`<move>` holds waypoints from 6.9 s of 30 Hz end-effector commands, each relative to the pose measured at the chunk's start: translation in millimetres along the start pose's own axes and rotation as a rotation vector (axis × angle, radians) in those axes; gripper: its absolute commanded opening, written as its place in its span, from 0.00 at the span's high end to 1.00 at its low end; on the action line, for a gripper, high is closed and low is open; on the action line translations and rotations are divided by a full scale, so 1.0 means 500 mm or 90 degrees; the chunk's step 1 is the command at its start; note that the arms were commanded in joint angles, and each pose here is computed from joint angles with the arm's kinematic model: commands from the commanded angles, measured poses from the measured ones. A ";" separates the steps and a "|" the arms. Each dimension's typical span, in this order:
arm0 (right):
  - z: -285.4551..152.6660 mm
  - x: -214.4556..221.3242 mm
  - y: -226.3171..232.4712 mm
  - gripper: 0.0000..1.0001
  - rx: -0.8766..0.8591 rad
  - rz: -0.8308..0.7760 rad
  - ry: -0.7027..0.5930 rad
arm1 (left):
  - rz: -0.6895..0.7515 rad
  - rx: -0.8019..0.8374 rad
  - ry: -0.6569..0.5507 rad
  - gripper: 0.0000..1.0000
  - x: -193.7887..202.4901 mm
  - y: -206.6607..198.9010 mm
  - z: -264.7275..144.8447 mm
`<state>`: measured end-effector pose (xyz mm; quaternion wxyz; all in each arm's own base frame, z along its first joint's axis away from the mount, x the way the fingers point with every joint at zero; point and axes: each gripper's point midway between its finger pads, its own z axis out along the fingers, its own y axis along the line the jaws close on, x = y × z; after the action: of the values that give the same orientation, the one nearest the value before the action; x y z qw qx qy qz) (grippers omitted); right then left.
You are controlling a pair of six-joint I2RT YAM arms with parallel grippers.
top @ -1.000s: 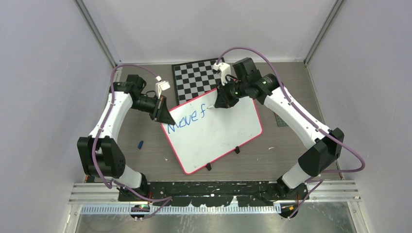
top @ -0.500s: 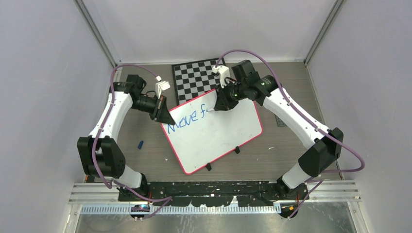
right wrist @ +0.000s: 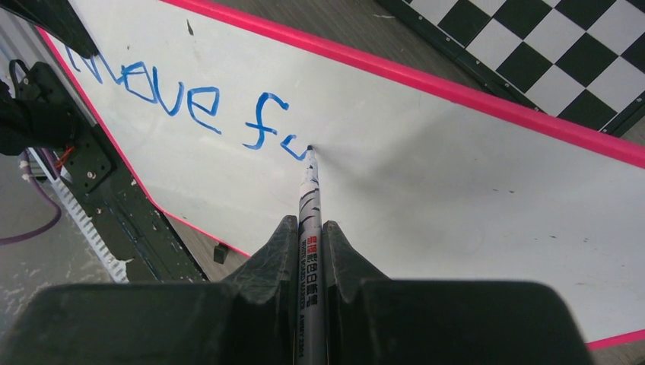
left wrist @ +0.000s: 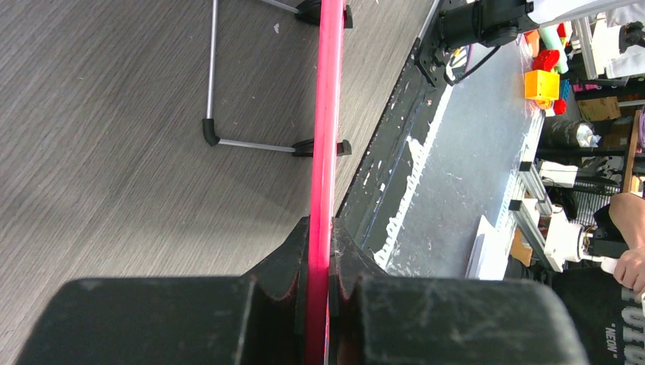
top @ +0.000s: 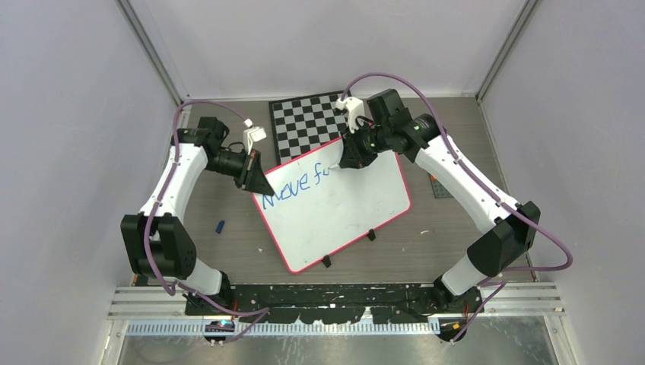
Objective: Write a sentence on the whiteboard
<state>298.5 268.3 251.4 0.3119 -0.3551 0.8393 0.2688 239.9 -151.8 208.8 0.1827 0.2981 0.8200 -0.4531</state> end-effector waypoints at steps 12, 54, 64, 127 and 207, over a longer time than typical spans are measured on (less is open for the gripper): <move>-0.007 -0.057 0.018 1.00 -0.014 -0.020 -0.049 | 0.090 -0.073 0.048 1.00 0.009 0.058 0.014; -0.051 -0.065 -0.002 1.00 0.010 -0.022 -0.079 | 0.087 -0.074 0.048 1.00 0.011 0.058 0.014; -0.039 -0.071 0.000 1.00 -0.003 -0.017 -0.080 | 0.086 -0.075 0.050 1.00 0.014 0.059 0.015; -0.020 -0.036 -0.015 1.00 -0.007 -0.016 -0.042 | 0.085 -0.078 0.052 1.00 0.017 0.062 0.016; -0.100 -0.021 0.019 1.00 -0.053 -0.081 -0.027 | 0.120 -0.024 0.009 0.62 -0.151 0.002 0.079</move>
<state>281.1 251.0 265.9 0.2843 -0.3991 0.8178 0.3018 286.6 -194.6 215.7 0.2017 0.3606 0.8144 -0.4075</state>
